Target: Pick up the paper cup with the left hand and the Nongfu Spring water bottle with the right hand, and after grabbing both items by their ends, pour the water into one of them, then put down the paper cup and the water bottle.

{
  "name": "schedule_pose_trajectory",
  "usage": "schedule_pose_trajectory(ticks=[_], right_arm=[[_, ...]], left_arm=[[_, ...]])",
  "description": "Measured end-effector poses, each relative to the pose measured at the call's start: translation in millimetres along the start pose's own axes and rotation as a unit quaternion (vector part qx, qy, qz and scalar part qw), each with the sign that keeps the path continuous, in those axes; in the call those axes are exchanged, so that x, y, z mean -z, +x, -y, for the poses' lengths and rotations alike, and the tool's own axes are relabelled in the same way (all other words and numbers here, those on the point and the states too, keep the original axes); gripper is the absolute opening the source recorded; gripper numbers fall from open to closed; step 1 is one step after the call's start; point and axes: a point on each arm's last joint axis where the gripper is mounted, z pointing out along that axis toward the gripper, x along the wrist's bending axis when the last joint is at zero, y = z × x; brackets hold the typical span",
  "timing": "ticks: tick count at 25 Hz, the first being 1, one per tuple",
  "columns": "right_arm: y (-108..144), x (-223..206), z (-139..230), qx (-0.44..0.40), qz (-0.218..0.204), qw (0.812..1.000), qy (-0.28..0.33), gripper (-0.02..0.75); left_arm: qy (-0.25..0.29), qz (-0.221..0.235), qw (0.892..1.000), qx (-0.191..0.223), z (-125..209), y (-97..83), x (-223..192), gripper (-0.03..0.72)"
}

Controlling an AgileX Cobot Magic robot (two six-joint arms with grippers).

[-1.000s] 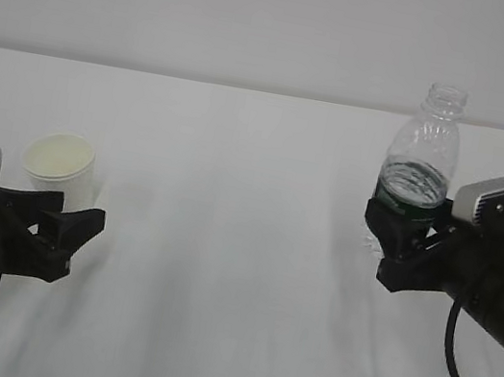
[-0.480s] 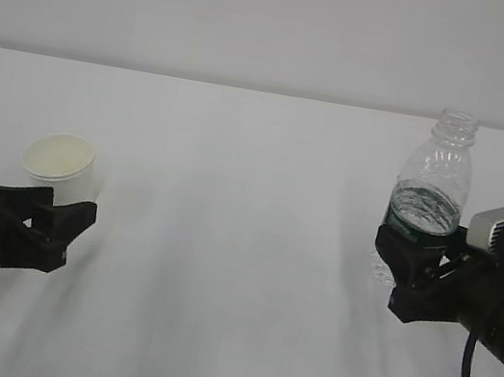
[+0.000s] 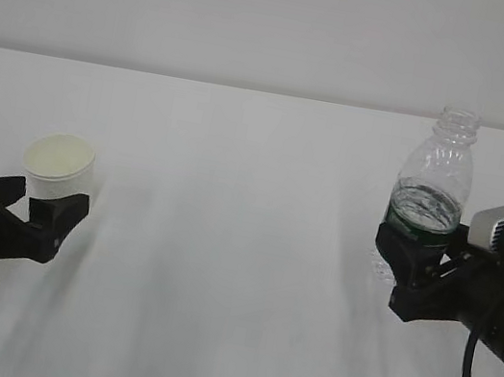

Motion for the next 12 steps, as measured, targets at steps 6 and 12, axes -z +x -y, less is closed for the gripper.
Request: schedule_pose_trajectory(ticks=[6, 12], right_arm=[[0, 0, 0, 0.000, 0.000, 1.000, 0.000, 0.467], [0, 0, 0, 0.000, 0.000, 1.000, 0.000, 0.466]], left_arm=[[-0.005, -0.036, 0.999, 0.009, 0, 6.5, 0, 0.679], [0.014, -0.067, 0.998, 0.013, 11, 13.5, -3, 0.679]])
